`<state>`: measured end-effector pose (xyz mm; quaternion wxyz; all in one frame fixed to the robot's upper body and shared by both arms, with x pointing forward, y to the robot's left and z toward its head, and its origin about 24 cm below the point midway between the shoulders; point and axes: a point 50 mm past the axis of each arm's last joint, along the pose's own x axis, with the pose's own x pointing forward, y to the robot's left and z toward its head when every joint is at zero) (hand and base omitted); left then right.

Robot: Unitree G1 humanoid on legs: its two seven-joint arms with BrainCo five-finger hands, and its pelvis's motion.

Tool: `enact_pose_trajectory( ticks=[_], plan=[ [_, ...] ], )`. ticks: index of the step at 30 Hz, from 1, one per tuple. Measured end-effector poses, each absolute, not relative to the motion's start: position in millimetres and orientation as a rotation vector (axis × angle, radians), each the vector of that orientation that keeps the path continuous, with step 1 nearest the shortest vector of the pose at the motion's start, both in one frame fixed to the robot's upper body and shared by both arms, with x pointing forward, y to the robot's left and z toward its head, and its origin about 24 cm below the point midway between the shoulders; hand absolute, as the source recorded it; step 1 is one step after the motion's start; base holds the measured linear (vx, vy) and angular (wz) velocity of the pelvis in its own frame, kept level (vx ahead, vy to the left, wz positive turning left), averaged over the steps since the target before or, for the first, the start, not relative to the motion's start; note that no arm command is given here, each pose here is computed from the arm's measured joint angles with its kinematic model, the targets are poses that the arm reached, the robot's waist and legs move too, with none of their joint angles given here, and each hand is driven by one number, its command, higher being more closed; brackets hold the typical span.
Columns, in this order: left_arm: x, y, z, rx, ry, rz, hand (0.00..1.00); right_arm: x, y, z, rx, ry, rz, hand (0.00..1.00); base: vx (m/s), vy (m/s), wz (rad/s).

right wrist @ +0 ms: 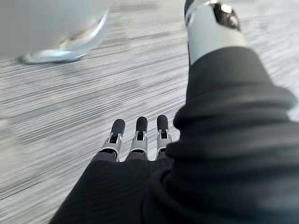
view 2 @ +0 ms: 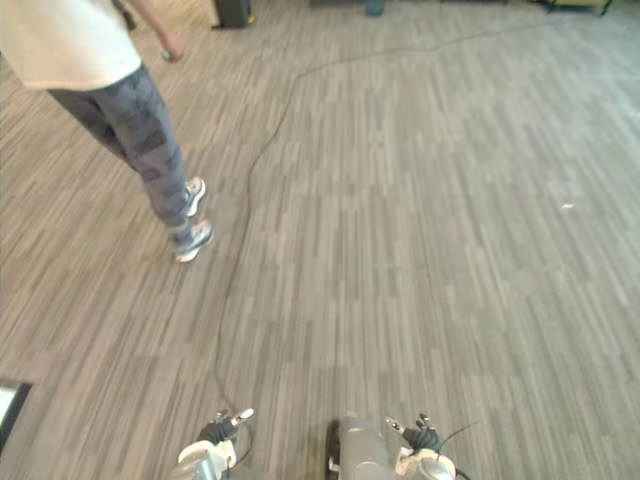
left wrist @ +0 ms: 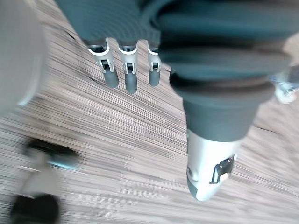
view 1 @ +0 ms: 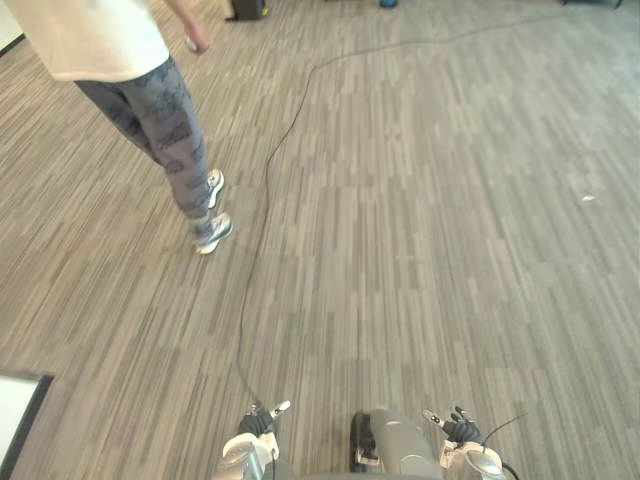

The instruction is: Pick up cushions and gather them together orderly.

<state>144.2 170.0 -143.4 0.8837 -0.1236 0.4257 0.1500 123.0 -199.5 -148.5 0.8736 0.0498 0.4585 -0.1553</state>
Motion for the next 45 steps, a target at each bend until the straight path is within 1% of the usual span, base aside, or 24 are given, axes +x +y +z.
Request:
enact_pose_trajectory(
  ticks=[1,4,8,10,12,13,14,16,20,24,26,28,30,32,36,40,42,44,45],
  plan=[
    [148,169,-141,-0.262,0.866,0.309,0.0,126,-192,-149,0.101,0.962,-0.293,0.0,0.55,-0.02,-0.65],
    [150,171,-139,-0.262,0.844,0.319,0.0,130,-191,-148,0.113,0.957,-0.301,0.0,0.57,0.079,-0.79],
    [152,173,-137,-0.258,0.826,0.324,0.0,122,-190,-151,0.113,0.979,-0.312,0.0,0.69,0.264,-1.0],
    [152,182,-137,-0.237,0.827,0.332,0.0,108,-181,-156,0.167,1.018,-0.341,0.0,0.85,0.323,-0.35],
    [154,192,-135,-0.219,0.815,0.352,0.0,110,-166,-158,0.226,1.027,-0.342,0.0,0.7,0.302,-0.44],
    [151,193,-136,-0.21,0.83,0.349,0.0,102,-167,-159,0.225,1.04,-0.351,0.0,0.53,0.282,-0.76],
    [152,192,-137,-0.206,0.838,0.345,0.0,102,-171,-158,0.211,1.03,-0.343,0.0,0.54,0.228,-0.59],
    [144,184,-146,-0.209,0.918,0.324,0.0,109,-175,-156,0.199,1.007,-0.343,0.0,0.58,0.149,-0.41],
    [143,171,-149,-0.227,0.947,0.293,0.0,123,-190,-146,0.192,0.911,-0.385,0.0,0.57,0.106,-0.39],
    [141,166,-151,-0.227,0.964,0.274,0.0,123,-191,-146,0.196,0.91,-0.385,0.0,0.66,-0.068,-0.09],
    [136,155,-154,-0.242,0.991,0.254,0.0,129,-200,-143,0.176,0.893,-0.396,0.0,0.75,-0.147,0.1],
    [136,152,-154,-0.237,0.996,0.242,0.0,133,-202,-141,0.179,0.881,-0.403,0.0,0.63,-0.202,-0.06],
    [134,158,-154,-0.243,0.989,0.275,0.0,134,-201,-141,0.172,0.882,-0.391,0.0,0.6,-0.179,-0.37],
    [143,165,-148,-0.243,0.936,0.296,0.0,132,-194,-145,0.153,0.916,-0.351,0.0,0.58,-0.105,-0.82],
    [154,168,-140,-0.248,0.858,0.303,0.0,132,-187,-147,0.122,0.944,-0.304,0.0,0.43,0.025,-1.11],
    [154,170,-138,-0.258,0.835,0.318,0.0,127,-187,-149,0.117,0.964,-0.301,0.0,0.54,0.217,-1.28],
    [153,169,-139,-0.254,0.837,0.315,0.0,121,-187,-151,0.118,0.98,-0.304,0.0,0.63,0.365,-1.02],
    [151,176,-139,-0.239,0.838,0.323,0.0,101,-181,-157,0.134,1.036,-0.31,0.0,0.65,0.387,-1.03],
    [150,181,-139,-0.229,0.845,0.333,0.0,98,-176,-159,0.147,1.047,-0.306,0.0,0.86,0.47,-0.73]
  ],
)
